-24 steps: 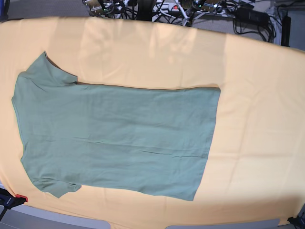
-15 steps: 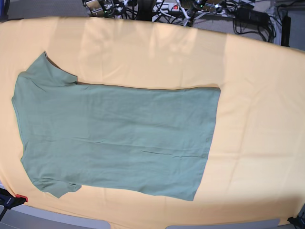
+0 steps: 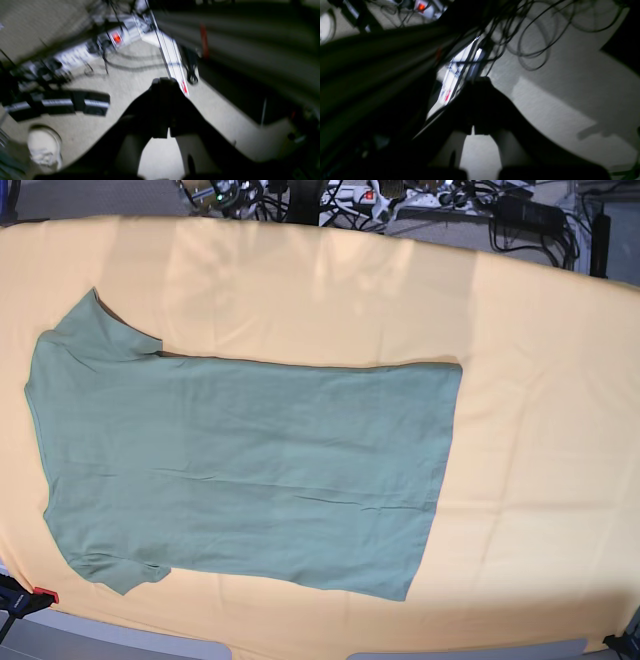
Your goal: Fold the T-shirt properly
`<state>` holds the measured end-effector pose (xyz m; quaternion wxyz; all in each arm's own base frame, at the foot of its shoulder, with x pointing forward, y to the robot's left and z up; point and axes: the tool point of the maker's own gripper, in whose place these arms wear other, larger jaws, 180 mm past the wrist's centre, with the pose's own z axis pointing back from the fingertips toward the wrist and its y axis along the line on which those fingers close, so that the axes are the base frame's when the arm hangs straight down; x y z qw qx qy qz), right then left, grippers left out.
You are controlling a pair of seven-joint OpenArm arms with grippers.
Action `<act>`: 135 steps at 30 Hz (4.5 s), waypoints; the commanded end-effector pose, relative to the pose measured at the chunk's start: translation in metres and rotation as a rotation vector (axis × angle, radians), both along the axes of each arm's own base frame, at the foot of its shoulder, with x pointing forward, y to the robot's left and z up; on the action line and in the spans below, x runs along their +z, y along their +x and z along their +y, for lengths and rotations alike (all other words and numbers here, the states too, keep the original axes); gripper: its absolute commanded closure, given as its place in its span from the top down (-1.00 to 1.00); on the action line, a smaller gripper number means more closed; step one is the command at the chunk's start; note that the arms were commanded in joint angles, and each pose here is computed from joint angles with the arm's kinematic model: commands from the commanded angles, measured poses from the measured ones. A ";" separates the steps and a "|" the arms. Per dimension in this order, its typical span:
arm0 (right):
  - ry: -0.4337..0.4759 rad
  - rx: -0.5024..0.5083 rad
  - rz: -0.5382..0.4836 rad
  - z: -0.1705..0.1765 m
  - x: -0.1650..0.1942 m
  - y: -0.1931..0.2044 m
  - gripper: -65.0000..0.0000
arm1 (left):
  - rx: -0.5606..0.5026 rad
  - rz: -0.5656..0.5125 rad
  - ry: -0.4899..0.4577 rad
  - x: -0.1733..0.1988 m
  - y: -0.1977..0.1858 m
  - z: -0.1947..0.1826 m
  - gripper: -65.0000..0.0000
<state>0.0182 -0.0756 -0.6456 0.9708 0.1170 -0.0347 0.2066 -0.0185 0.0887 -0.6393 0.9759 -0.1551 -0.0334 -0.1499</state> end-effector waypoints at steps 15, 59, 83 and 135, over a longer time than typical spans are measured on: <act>0.092 0.073 -0.048 -0.006 0.051 -0.071 -1.00 | -0.086 0.051 -0.081 0.047 -0.045 0.000 -1.00; -0.550 0.162 -0.556 -0.126 0.319 0.013 -1.00 | -0.330 -0.508 -0.086 0.325 0.073 0.041 -1.00; -0.353 0.185 -0.901 -0.144 0.364 0.146 -1.00 | -0.691 -1.017 0.015 0.388 0.230 0.063 -1.00; -0.422 0.185 -0.841 -0.224 0.319 0.190 -0.02 | -1.126 -0.982 0.253 0.311 0.338 0.062 -1.00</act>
